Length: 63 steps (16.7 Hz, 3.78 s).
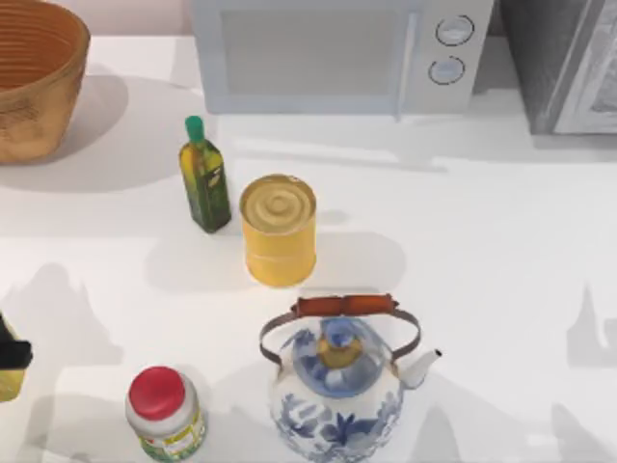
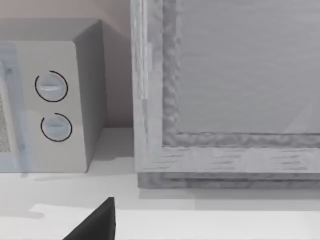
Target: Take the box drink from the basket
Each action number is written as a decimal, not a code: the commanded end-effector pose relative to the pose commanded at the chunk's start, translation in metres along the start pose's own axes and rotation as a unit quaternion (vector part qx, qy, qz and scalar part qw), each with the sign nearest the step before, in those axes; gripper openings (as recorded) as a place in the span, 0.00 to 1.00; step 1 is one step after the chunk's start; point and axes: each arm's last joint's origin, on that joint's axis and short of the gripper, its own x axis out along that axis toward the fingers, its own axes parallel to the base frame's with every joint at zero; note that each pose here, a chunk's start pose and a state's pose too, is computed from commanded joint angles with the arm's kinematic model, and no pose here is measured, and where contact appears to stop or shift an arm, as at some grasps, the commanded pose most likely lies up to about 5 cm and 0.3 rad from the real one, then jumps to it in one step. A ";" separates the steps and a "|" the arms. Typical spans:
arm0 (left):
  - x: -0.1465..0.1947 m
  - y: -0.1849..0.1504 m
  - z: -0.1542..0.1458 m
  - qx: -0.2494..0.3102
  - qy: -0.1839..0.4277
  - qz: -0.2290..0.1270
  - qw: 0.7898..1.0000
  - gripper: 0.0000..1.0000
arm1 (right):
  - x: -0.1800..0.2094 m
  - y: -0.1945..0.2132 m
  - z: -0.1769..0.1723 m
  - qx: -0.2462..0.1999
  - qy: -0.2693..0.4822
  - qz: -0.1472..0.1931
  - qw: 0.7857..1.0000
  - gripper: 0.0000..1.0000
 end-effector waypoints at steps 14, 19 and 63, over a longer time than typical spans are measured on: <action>0.033 -0.012 0.024 0.002 -0.007 0.201 0.980 0.00 | 0.000 0.000 0.000 0.000 0.000 0.000 1.000 1.00; 0.046 -0.021 0.026 0.001 -0.007 0.273 0.962 0.00 | 0.000 0.000 0.000 0.000 0.000 0.000 1.000 1.00; 0.084 0.001 -0.022 0.001 -0.007 0.285 0.958 1.00 | 0.000 0.000 0.000 0.000 0.000 0.000 1.000 1.00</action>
